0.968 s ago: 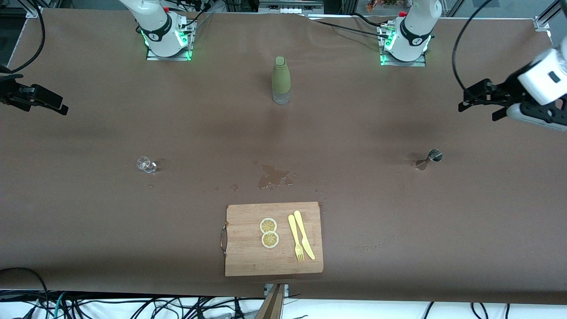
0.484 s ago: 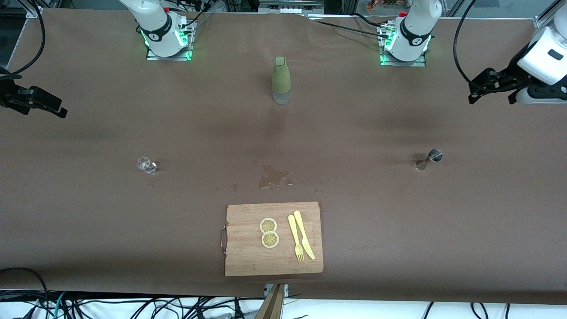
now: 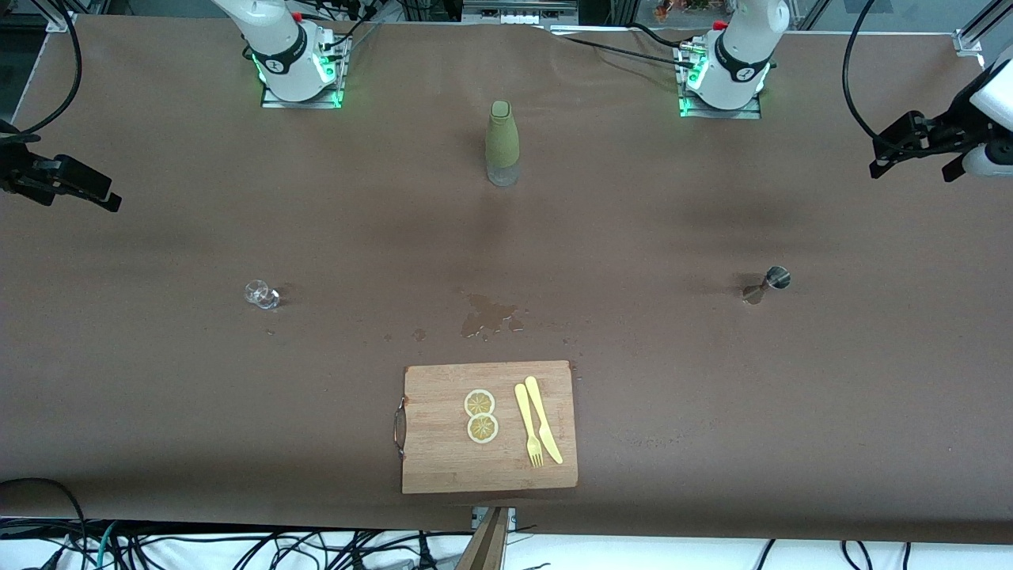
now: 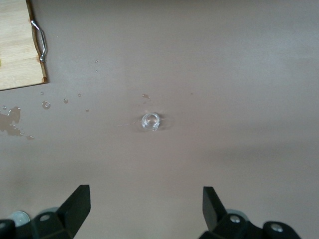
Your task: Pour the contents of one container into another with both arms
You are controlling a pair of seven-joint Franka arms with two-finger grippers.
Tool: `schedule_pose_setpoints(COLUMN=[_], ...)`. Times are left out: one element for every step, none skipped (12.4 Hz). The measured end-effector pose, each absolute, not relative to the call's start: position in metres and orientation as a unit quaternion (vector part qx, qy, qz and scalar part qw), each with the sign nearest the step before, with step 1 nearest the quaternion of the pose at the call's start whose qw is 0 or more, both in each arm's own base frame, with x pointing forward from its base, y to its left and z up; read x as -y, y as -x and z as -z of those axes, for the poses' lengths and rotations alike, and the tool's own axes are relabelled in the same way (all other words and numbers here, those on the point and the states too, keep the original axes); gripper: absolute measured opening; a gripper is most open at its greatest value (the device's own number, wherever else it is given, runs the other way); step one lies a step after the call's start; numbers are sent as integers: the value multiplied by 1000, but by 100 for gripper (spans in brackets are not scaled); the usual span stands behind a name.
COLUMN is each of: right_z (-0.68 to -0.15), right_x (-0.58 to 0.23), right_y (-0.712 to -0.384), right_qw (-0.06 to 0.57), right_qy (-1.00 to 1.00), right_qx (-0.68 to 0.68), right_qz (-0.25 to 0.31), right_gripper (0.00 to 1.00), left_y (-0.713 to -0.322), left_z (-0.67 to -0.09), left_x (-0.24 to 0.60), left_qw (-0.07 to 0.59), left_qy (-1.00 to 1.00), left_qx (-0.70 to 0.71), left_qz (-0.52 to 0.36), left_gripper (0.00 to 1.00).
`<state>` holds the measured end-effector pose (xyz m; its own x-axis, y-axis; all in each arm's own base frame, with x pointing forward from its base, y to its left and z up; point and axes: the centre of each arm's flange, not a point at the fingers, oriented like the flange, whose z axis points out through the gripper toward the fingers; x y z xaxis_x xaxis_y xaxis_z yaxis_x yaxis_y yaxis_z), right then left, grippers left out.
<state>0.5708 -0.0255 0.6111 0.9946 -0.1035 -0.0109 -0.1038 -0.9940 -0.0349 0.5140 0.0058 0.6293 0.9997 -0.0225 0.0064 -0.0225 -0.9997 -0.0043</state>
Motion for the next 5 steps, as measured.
schedule_pose_setpoints(right_z=[-611, -610, -610, -610, -609], right_x=[25, 25, 25, 25, 26], right_y=[-571, -571, -571, -571, -571], right_qw=[18, 18, 18, 18, 18], right_qy=[998, 998, 998, 998, 998], right_qx=[-52, -52, -52, -52, -52], right_qz=[-5, -5, -6, -6, -6], right_gripper=[100, 100, 100, 100, 100], left_y=[-512, -512, -512, -511, -511], left_z=[-631, -632, -631, -631, -631], left_x=[-7, -8, -7, -7, -7], left_qw=[2, 2, 2, 2, 1], left_qy=[1000, 1000, 1000, 1000, 1000], left_qx=[-10, -9, -10, -10, -10], left_qz=[4, 4, 3, 1, -2], left_gripper=[100, 100, 100, 100, 100])
